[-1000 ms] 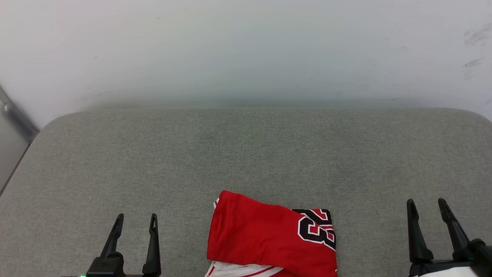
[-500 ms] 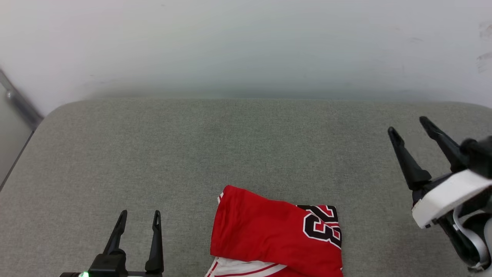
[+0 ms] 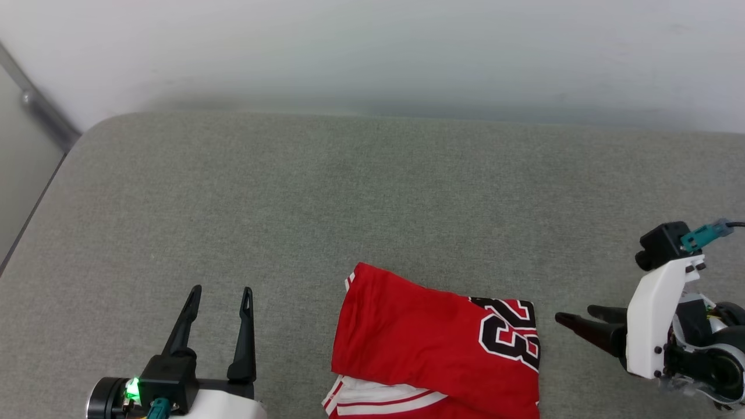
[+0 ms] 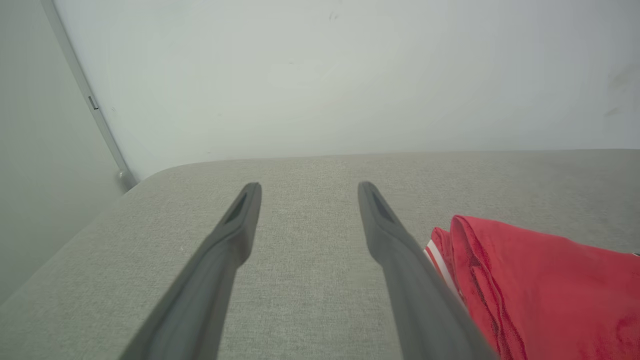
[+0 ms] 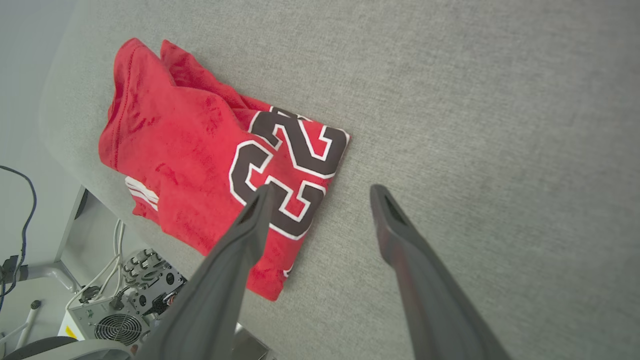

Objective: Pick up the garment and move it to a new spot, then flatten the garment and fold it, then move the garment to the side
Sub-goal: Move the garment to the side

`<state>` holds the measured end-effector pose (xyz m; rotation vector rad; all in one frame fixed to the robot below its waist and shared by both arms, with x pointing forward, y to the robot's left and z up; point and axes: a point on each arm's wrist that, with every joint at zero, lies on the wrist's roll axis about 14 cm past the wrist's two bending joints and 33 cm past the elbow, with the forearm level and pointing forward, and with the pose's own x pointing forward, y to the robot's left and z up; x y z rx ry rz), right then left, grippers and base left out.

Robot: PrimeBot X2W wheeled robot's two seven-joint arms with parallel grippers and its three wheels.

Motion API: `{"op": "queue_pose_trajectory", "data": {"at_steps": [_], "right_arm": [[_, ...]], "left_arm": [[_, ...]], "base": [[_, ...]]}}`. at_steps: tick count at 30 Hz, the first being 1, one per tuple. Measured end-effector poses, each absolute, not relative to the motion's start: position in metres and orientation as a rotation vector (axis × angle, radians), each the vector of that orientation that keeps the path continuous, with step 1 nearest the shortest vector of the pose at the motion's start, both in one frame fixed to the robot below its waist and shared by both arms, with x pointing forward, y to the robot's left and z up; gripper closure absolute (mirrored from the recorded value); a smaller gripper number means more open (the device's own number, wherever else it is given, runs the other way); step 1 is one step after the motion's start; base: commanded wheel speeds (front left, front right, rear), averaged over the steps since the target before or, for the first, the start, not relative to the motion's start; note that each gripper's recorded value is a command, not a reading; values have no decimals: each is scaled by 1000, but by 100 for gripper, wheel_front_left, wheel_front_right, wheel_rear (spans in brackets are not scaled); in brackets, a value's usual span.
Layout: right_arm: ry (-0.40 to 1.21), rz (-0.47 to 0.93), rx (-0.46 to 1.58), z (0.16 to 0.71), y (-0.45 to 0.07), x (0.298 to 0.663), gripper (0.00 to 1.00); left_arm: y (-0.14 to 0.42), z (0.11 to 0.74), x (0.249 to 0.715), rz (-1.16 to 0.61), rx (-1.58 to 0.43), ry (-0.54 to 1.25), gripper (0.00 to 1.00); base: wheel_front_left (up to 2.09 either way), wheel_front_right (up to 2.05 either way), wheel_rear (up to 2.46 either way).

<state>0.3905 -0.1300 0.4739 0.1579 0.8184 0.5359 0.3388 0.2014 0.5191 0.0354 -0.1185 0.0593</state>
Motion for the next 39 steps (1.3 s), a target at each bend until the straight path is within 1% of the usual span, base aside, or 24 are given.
{"op": "queue_pose_trajectory", "data": {"at_steps": [7,14,16,18,19,20,25,28,32,36,39], "right_arm": [[1038,598,243,418,-103,371,0],[1145,650,327,382,-71,365,0],[1188,680,324,368,-57,362,0],[1201,690,306,362,-53,361,0],[1204,697,302,361,-50,361,65],[1201,704,297,360,-48,361,100],[1140,723,246,365,-44,363,100],[1054,746,192,383,-42,371,100],[914,767,146,421,-45,386,100],[825,744,61,451,-69,393,100],[788,696,-24,469,-98,395,100]], "left_arm": [[209,514,351,81,38,-98,0],[217,503,360,101,45,-64,0],[220,499,363,109,49,-50,0],[221,497,363,112,49,-44,0],[221,497,364,113,48,-44,0],[222,497,364,115,47,-43,0],[222,500,361,122,46,-53,0],[220,501,356,120,40,-55,0],[212,503,353,99,29,-64,0],[197,507,358,53,17,-81,0],[183,510,365,12,2,-96,0]], "base": [[0,0,0],[0,0,0],[0,0,0],[0,0,0],[0,0,0],[0,0,0],[0,0,0],[0,0,0],[0,0,0],[0,0,0],[0,0,0]]}}
